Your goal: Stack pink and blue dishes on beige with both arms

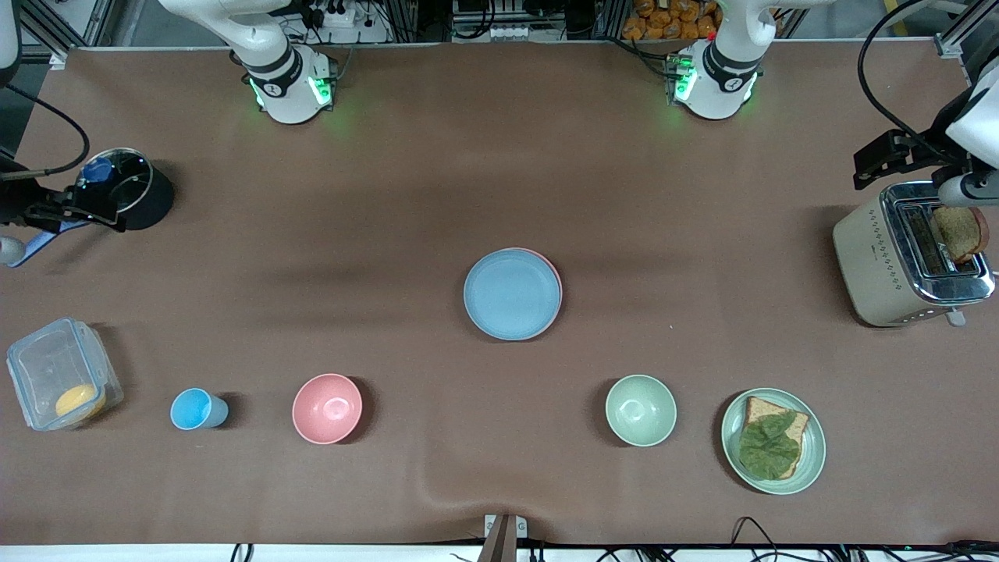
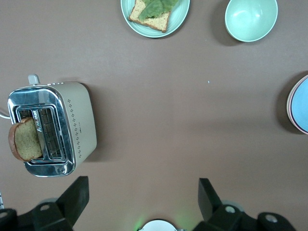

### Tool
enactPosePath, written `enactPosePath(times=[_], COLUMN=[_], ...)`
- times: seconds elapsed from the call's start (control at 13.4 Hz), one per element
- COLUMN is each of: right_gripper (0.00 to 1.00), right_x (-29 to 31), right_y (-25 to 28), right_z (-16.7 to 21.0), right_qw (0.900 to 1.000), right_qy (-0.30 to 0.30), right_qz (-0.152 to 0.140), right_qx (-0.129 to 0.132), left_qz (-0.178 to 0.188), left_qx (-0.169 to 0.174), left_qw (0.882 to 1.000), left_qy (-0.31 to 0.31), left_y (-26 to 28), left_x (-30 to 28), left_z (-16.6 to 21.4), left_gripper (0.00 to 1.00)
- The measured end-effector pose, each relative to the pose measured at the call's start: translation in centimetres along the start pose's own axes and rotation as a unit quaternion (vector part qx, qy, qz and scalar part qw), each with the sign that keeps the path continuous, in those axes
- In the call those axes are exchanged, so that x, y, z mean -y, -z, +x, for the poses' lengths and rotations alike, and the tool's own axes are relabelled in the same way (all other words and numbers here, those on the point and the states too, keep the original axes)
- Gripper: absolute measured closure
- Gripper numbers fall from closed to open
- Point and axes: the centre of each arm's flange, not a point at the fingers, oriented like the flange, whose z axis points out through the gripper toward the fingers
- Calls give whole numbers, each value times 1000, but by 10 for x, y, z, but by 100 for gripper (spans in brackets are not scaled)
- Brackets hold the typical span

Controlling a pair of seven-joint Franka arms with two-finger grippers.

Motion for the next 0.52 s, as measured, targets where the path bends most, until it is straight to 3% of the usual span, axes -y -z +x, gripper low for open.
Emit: enactPosePath(times=[0.3, 0.52], right_gripper=[0, 0], right_x=[12, 16], right_y=[3, 11], right_z=[1, 6], right_qw=[1000, 999], right_qy=[10, 16], right_qz=[-2, -19], right_qx=[-4, -29], left_qz=[-36, -38], left_qx=[3, 3], left_qw=[999, 999], left_qy=[13, 15], left_y=[-1, -1], left_x=[12, 14], left_z=[1, 1], left_gripper=[0, 0])
